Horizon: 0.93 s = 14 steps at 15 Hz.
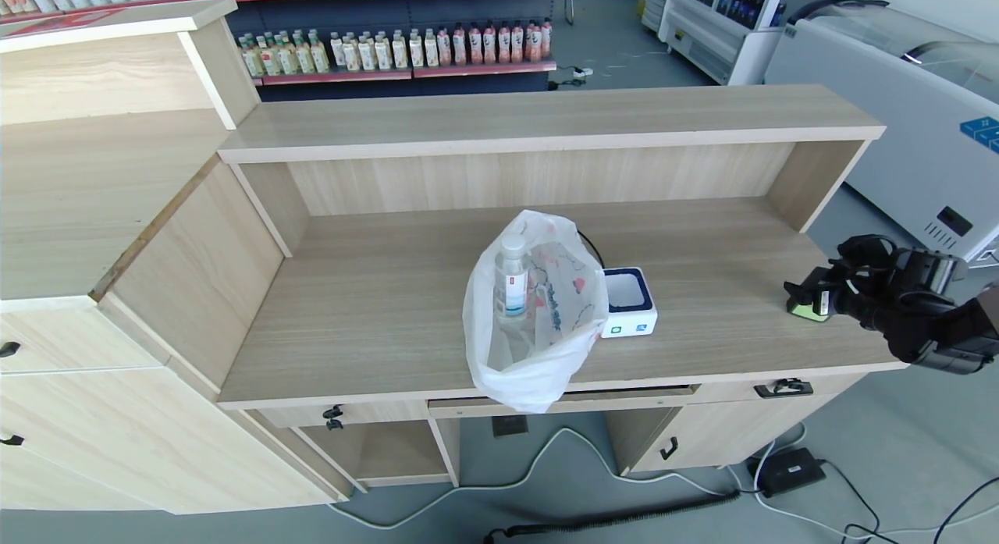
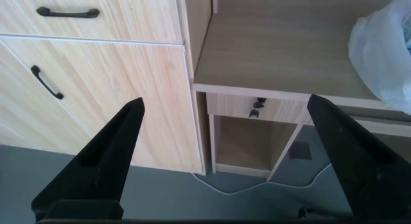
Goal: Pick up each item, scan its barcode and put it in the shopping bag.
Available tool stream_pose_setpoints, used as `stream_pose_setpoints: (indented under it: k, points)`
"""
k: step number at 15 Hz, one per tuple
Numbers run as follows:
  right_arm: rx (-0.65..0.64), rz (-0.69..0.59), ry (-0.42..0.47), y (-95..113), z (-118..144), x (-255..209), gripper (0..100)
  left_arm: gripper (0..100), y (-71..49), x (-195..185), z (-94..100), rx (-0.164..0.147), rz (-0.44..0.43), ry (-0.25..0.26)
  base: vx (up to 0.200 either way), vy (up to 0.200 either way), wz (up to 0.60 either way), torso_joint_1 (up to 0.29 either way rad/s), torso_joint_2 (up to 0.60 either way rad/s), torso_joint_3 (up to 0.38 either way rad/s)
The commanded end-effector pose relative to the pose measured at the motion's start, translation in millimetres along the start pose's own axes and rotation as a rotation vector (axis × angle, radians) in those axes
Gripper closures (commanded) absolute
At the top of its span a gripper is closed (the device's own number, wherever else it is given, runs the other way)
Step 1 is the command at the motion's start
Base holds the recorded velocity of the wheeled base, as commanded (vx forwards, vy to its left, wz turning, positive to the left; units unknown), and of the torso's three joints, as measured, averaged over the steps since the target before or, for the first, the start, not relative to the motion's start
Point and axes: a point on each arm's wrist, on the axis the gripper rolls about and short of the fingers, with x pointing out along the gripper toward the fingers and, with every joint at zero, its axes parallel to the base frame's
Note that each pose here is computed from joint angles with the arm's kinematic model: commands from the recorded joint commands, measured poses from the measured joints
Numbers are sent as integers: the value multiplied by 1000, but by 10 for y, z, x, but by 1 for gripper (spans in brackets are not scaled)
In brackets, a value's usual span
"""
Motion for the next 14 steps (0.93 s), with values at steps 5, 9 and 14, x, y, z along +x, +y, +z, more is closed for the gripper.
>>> stream_pose_setpoints:
  k: [5,9,14]
  points:
    - [-6,27,-3,126,12,43,100,0,0,0,0,0,1,-1,0,0,0,0,0,0]
    - [-10,24,-18,120,72,30,100,0,0,0,0,0,1,-1,0,0,0,0,0,0]
    - [-18,13,-48,94,292,-86,100,0,0,0,0,0,1,-1,0,0,0,0,0,0]
